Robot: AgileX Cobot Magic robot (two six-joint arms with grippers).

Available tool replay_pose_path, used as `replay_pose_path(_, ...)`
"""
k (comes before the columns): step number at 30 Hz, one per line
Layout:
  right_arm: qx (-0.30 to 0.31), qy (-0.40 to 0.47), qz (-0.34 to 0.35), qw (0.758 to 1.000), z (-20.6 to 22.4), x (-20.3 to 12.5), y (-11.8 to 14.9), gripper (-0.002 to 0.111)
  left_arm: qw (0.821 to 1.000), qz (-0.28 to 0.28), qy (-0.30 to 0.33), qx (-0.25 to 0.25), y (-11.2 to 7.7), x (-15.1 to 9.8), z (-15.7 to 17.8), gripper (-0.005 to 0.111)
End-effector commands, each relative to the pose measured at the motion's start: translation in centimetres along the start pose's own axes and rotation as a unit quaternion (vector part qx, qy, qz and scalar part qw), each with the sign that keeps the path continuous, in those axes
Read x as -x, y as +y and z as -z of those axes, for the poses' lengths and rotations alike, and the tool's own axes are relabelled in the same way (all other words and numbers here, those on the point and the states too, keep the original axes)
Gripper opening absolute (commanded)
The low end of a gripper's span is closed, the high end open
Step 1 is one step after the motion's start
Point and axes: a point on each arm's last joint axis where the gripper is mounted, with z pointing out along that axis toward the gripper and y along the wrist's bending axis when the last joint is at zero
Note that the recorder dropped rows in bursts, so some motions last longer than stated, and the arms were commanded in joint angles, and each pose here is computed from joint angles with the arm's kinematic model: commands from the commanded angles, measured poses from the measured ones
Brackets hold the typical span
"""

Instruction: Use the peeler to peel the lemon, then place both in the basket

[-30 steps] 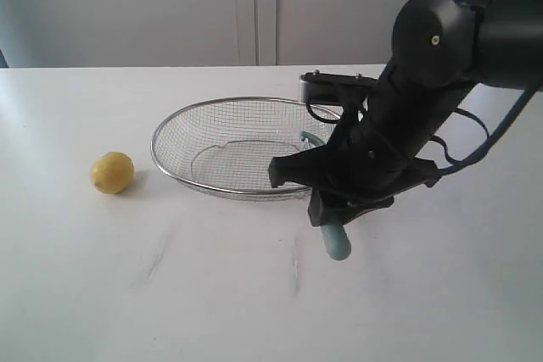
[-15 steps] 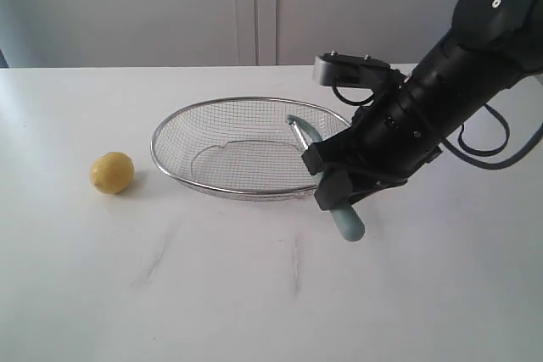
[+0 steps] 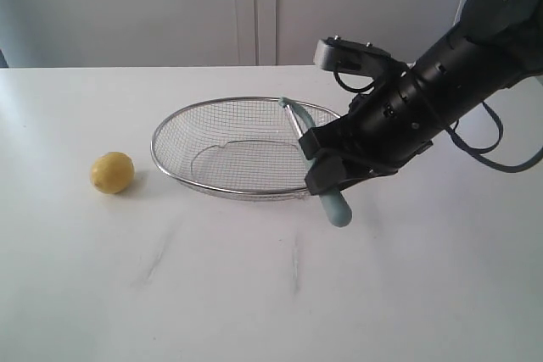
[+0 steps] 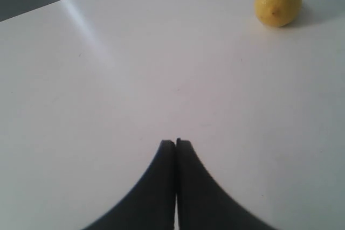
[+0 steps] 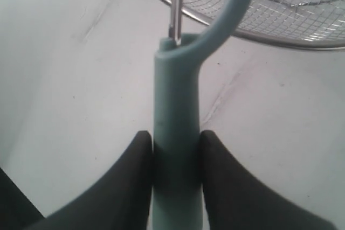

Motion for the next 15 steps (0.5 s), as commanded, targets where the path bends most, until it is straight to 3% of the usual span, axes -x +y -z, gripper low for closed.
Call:
replay_pose_path(1,-0.003,-0.019,0.004,1.000,0.61,0.34,-0.01,0.000,1.000,0.000,0.000,-0.001,-0.05,-0.13,-0.03,0.000)
replay_pose_path(15,-0.001,-0.015,0.004,1.000,0.61,0.26,0.01,0.000,1.000,-0.002,-0.001,0.000,-0.03,-0.12,-0.03,0.000)
